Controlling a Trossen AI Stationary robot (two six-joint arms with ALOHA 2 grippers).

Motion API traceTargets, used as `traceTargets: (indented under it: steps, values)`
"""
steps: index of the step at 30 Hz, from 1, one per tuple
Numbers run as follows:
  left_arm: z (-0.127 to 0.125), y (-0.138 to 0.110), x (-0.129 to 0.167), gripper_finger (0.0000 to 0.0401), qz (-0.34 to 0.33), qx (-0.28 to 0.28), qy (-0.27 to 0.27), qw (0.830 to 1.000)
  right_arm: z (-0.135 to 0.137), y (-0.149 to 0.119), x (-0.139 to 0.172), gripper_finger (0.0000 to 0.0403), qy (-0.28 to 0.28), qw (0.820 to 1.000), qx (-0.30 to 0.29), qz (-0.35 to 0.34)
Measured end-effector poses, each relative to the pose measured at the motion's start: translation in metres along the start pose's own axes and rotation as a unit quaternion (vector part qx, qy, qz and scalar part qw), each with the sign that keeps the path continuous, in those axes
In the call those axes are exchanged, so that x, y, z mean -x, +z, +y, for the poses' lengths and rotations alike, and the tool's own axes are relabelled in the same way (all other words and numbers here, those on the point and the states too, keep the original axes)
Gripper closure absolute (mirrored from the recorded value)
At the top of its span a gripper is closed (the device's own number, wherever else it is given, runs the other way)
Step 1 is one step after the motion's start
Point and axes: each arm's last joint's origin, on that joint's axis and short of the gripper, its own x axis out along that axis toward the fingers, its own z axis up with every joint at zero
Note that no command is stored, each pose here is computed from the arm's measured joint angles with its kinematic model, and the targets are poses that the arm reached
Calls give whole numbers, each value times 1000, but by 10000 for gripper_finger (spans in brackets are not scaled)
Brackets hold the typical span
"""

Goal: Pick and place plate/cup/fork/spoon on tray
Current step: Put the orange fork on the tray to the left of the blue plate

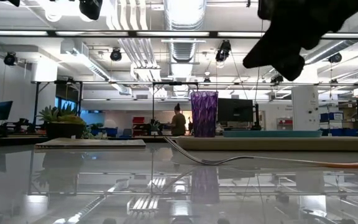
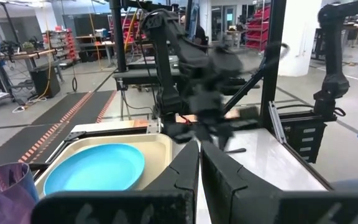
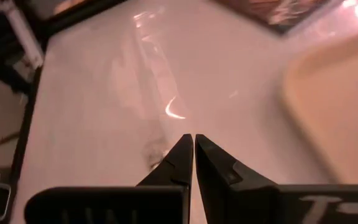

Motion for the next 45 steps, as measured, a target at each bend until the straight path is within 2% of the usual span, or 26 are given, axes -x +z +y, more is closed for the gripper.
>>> traceTargets:
  steps: [4, 9, 15, 24, 33, 38, 41, 45]
  values:
    - [0, 0, 0, 401, -1, 1, 0, 1000, 26, -21, -20, 394, 1, 999, 53, 10]
    - [0, -1, -1, 401, 3, 1, -1, 1000, 51, -39, -44, 394, -7, 992, 113, 56]
    - [0, -1, -2, 401, 4, 1, -1, 1000, 64, -46, -64, 394, -50, 980, 151, 118]
    - [0, 1, -1, 401, 0, 1, -1, 1000, 74, -45, -80, 381, -54, 980, 143, 124]
    - [0, 2, -1, 401, -1, 1, 0, 1000, 60, -60, -83, 284, -82, 975, 142, 148]
    - [0, 5, -1, 401, -18, -1, 1, 1000, 52, -76, -91, 251, -104, 974, 124, 161]
    - [0, 6, -1, 401, -24, -5, 1, 1000, 50, -81, -95, 252, -112, 973, 118, 166]
    - [0, 6, -1, 401, -23, -5, 1, 1000, 49, -83, -96, 292, -110, 972, 111, 173]
